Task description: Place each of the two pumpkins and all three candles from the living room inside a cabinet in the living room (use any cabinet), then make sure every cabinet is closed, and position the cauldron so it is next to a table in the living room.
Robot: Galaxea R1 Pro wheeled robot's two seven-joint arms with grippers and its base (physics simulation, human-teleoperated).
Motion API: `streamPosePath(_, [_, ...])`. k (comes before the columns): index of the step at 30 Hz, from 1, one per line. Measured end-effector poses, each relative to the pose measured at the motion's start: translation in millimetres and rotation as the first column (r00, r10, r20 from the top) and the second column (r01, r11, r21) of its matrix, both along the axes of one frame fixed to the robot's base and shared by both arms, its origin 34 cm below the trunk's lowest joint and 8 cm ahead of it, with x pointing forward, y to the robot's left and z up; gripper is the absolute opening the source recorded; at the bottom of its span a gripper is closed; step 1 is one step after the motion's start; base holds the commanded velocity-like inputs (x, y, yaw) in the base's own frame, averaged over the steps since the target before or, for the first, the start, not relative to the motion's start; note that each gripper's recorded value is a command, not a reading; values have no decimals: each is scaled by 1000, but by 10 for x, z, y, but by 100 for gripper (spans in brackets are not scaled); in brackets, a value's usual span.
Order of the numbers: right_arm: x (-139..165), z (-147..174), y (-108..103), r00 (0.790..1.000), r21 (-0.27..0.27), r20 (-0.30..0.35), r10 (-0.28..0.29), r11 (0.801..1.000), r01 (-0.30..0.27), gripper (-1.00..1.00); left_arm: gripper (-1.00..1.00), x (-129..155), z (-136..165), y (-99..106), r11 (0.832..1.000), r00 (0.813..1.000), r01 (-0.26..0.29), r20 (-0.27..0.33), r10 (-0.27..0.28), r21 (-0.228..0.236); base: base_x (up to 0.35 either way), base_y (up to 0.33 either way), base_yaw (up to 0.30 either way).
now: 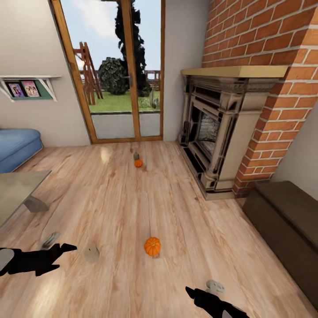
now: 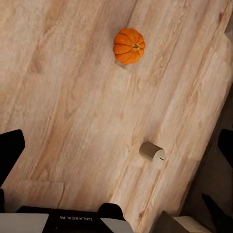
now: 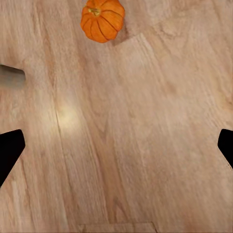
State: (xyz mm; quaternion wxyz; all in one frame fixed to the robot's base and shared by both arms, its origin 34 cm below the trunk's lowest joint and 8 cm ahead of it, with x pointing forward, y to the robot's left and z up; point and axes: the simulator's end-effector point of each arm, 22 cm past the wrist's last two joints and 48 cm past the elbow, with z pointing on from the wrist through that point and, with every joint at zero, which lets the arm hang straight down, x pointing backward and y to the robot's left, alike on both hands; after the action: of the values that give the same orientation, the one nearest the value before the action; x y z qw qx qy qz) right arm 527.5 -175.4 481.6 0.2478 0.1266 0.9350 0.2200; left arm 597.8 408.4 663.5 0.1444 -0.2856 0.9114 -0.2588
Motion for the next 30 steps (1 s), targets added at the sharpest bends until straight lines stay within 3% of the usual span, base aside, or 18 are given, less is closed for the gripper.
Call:
streamPosePath(12, [2,0,3,1000,2,0,1,1000,-1,100,100,19,16,-41,1000,1000,11,6,-11,-2,93,-142,-154])
streamPosePath(24, [5,2,3,1000,2,2,0,1000,0,100,100,9,5,-51,1000,1000,15,3,-15,1,2,-110,-26])
streamPosePath(30, [9,9,-3,1000,0,3,-2,1000,2,100,100,10,12,-65,1000,1000,16,5,-16,-1,215,-7,-177])
